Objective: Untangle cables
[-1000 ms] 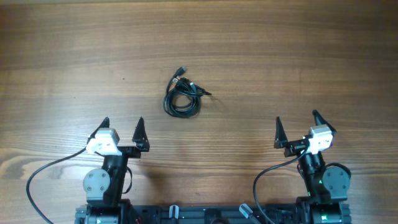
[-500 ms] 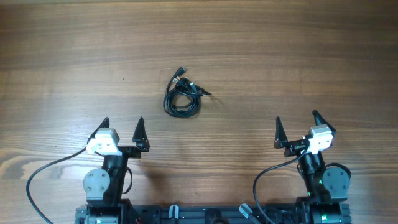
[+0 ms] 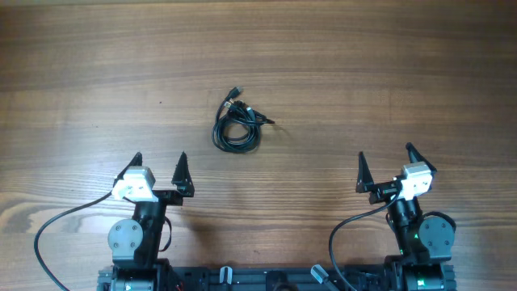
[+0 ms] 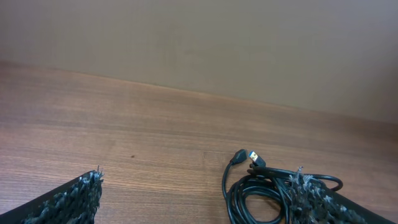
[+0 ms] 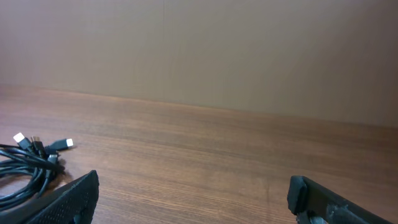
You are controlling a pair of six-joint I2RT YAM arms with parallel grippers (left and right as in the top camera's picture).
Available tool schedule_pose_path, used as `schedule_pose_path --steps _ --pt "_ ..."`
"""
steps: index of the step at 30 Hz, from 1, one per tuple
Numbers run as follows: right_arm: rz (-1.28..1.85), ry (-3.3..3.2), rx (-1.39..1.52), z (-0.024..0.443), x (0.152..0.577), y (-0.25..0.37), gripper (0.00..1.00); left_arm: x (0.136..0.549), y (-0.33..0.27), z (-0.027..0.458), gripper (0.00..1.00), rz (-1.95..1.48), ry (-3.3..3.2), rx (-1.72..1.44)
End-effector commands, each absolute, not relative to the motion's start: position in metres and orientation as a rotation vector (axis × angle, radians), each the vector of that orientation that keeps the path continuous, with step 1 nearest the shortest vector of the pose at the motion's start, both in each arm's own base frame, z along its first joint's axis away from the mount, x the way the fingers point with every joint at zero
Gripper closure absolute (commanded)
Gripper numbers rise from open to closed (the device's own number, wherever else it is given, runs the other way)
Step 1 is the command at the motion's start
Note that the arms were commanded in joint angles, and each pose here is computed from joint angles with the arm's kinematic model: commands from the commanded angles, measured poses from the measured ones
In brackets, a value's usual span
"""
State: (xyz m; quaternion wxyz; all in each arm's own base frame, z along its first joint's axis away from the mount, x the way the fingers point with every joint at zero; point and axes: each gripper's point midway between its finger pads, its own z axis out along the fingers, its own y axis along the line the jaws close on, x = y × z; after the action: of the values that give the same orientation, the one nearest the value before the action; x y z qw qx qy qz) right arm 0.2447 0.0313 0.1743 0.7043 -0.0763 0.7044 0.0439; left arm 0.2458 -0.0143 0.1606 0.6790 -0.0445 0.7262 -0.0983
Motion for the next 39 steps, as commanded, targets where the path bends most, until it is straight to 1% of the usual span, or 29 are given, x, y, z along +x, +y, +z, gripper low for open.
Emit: schedule_pose_path --steps 1,36,39 --pt "0.117 1.566 -0.169 0.174 0.245 0.033 0.0 0.245 -0.016 0.158 0.0 -0.218 1.642 -0.079" --pt "0.117 1.566 -0.169 0.174 0.245 0.033 0.0 0.245 -0.016 0.158 0.0 -0.218 1.642 -0.079" --pt "0.117 1.566 -0.169 0.174 0.245 0.033 0.0 0.246 -0.011 0.168 0.0 -0.189 1.599 -0.089"
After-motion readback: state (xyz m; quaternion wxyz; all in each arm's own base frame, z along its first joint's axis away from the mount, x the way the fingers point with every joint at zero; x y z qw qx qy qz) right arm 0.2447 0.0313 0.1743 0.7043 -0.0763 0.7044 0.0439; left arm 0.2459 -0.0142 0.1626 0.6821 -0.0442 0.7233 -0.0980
